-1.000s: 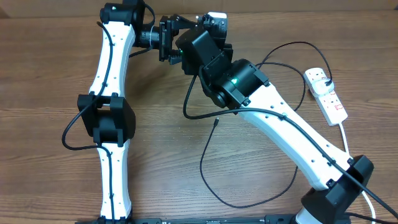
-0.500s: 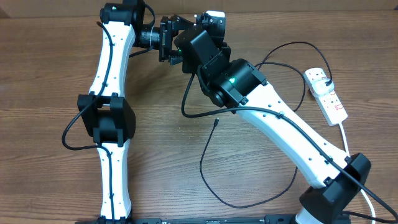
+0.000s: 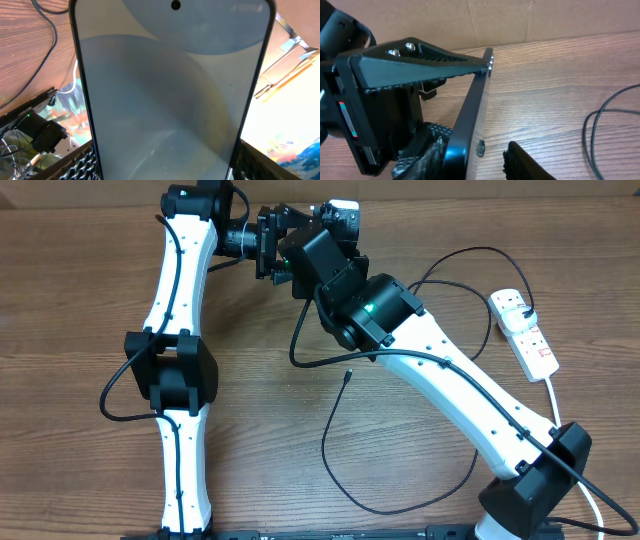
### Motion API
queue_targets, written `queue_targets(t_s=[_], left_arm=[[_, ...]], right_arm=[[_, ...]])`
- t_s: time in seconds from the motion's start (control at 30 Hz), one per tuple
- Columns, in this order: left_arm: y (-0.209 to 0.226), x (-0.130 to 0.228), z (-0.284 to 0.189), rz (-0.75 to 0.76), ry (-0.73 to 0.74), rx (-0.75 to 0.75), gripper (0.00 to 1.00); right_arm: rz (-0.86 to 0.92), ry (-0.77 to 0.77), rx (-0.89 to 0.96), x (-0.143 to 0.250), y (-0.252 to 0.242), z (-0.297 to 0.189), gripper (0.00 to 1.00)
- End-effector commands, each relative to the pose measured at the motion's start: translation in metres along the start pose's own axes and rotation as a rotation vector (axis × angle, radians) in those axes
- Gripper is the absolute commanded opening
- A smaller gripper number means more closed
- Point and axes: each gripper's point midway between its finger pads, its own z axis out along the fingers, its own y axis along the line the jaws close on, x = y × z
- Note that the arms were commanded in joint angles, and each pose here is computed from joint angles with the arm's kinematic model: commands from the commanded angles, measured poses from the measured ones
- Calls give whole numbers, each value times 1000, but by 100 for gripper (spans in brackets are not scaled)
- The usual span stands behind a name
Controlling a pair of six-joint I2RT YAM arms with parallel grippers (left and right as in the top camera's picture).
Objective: Plug charger to phone and switch on socket
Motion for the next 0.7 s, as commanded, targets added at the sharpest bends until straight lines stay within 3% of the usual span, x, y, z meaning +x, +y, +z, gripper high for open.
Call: queue_targets(t_s=[0.0,0.67], left_arm=[[-13,12,0,65,21,24,72],[-13,13,1,94,24,26,71]], right_arm=[[11,-11,-5,-7,1,0,34],[15,1,-24,-5,5,0,31]])
